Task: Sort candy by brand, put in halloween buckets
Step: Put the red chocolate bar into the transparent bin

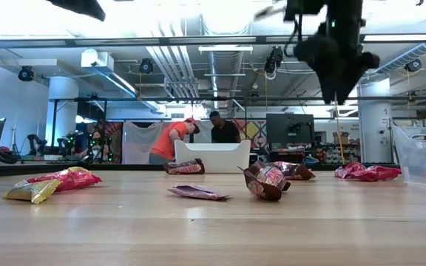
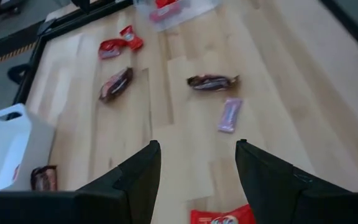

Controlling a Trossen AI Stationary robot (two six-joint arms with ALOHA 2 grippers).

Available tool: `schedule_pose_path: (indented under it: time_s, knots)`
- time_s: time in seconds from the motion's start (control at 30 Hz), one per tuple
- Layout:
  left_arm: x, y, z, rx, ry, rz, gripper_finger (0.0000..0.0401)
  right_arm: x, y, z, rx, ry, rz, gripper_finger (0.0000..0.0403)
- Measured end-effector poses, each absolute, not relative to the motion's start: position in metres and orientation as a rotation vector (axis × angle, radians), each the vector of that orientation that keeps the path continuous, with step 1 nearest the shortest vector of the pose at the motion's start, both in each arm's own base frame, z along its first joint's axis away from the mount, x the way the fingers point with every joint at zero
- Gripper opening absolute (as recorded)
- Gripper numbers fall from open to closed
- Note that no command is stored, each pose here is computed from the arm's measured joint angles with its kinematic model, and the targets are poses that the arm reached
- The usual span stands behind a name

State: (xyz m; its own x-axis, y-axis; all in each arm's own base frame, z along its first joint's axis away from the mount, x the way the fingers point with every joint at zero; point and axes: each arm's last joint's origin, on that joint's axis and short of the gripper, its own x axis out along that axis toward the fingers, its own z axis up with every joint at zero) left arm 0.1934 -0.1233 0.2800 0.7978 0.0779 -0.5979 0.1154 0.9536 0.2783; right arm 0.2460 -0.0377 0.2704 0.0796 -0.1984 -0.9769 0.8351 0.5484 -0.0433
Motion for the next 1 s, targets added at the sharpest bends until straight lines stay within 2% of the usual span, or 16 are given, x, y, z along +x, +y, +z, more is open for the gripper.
schedule_pose_path:
  time_s: [0.23,0.7,1.0]
  knots:
    - [0.189,-0.113,0.279,0.36,0.672,0.068,0.019,0.228,-0.077,0.245,0.786,1.334,-0.911,0.0189]
    - [0.187,-0.111,0.279,0.382,0.681,0.101,0.019,0.205,-0.097,0.179,0.938,1.322,-0.869,0.0189]
    - [0.189,-0.106,0.279,0.388,0.676,0.146,0.019,0.199,-0.101,0.165,0.954,1.29,-0.877,0.0153]
